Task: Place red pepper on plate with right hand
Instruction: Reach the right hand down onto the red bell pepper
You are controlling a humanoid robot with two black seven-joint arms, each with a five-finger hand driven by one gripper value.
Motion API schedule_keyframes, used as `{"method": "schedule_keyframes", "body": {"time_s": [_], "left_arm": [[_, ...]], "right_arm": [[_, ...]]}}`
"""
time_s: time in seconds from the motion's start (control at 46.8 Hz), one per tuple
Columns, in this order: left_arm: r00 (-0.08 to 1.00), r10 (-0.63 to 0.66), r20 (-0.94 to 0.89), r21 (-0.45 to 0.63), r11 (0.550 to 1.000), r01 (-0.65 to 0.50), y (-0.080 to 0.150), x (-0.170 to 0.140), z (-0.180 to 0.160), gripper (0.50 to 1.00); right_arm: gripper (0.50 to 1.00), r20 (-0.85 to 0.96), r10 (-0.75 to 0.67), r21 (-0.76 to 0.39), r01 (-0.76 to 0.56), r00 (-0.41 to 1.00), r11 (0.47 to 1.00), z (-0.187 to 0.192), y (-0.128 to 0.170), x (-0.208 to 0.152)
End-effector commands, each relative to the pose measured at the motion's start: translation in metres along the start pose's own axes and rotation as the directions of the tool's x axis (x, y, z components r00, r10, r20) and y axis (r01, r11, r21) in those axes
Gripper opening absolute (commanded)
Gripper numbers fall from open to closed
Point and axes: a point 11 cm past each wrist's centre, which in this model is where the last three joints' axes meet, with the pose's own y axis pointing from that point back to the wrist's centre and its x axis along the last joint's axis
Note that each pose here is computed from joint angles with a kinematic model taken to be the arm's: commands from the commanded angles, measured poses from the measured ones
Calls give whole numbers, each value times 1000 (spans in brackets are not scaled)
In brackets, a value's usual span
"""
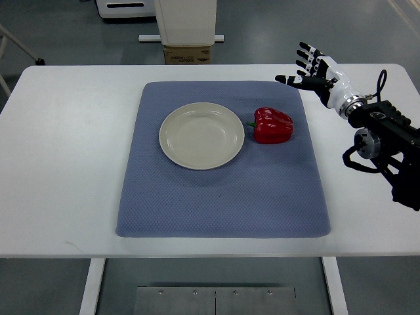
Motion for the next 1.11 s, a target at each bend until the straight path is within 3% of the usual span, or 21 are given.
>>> {"method": "schedule_keyframes", "body": {"time_s": [0.0, 0.256, 0.555, 1.089], "left_arm": [[1000, 0, 1, 0, 1000, 0, 0, 0, 0, 1000], [1000, 0, 1, 1, 1000, 0, 0, 0, -1, 1000], [1000, 0, 1, 1, 1000, 0, 0, 0, -1, 1000], [1000, 0, 1, 1, 1000, 0, 0, 0, -1, 1000]], "right_arm": [[1000, -71, -56, 10, 56, 996, 998, -6, 1, -4], [1000, -290, -194, 8, 205, 937, 979, -24, 0, -25], [1000, -526, -313, -69, 327, 791, 942, -15, 3, -40], [991, -705, -359, -193, 322, 611, 927, 11, 9, -37]]}}
